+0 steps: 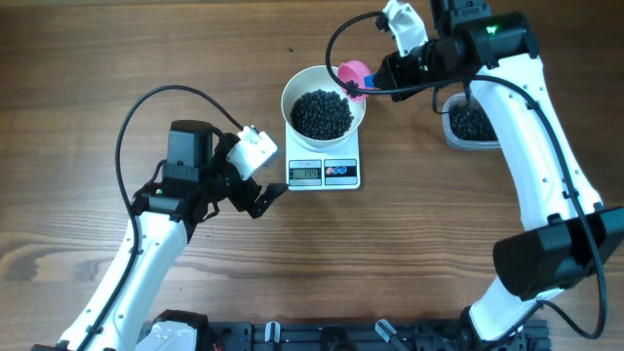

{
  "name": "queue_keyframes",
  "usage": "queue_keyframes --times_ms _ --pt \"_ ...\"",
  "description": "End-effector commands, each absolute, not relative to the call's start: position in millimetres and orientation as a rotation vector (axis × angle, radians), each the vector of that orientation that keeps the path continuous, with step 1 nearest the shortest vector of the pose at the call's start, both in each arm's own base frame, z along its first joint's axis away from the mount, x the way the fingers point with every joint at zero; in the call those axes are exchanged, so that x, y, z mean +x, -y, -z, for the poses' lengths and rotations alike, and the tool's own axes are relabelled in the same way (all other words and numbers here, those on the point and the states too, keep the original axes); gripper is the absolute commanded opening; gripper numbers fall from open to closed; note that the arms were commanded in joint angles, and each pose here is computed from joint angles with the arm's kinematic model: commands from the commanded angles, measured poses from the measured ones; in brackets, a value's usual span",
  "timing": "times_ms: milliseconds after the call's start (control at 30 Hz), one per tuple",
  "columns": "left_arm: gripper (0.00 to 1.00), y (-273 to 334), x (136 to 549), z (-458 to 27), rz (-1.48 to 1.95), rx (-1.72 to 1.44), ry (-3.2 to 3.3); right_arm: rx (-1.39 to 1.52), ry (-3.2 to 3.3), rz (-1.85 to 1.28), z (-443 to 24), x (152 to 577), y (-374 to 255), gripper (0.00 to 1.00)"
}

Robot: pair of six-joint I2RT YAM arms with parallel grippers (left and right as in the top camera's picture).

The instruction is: Scoop item into bowl and weigh 150g on scale

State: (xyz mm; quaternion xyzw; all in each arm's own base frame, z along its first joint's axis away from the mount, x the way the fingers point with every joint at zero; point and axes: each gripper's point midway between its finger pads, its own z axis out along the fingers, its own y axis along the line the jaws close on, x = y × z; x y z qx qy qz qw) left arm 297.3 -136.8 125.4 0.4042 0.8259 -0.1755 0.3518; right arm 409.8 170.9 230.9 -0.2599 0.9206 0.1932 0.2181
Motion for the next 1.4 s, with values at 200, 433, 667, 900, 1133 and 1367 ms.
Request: queue_keyframes --times_ms 200,433,667,900,1133,1367 --pt "1.0 135.6 296.4 -122.6 0.461 1.036 -2.151 -0.738 -2.456 -0.505 -265.4 404.9 -172.3 0.04" --pt "1.0 135.6 296.5 -122.6 0.46 1.036 -2.15 -0.819 -2.454 -0.342 -260.7 396.5 -195.6 0.04" --pt "1.0 135.6 296.5 -122.6 0.46 1.036 -2.15 -0.849 -2.448 -0.218 -258.2 394.1 -202.7 0.04" --pt "1.0 135.6 296.5 -122.6 0.46 1.036 -2.15 -0.843 -2.416 -0.229 -262.7 399.5 -206.4 0.04" --pt "1.0 135.6 296.5 -122.6 0.46 1.036 -2.15 -0.81 -2.416 -0.355 -266.5 395.3 -219.8 0.04" --pt "1.0 135.6 296.4 -122.6 0.461 1.036 -2.151 -0.811 -2.412 -0.354 -266.8 396.0 -220.1 0.04"
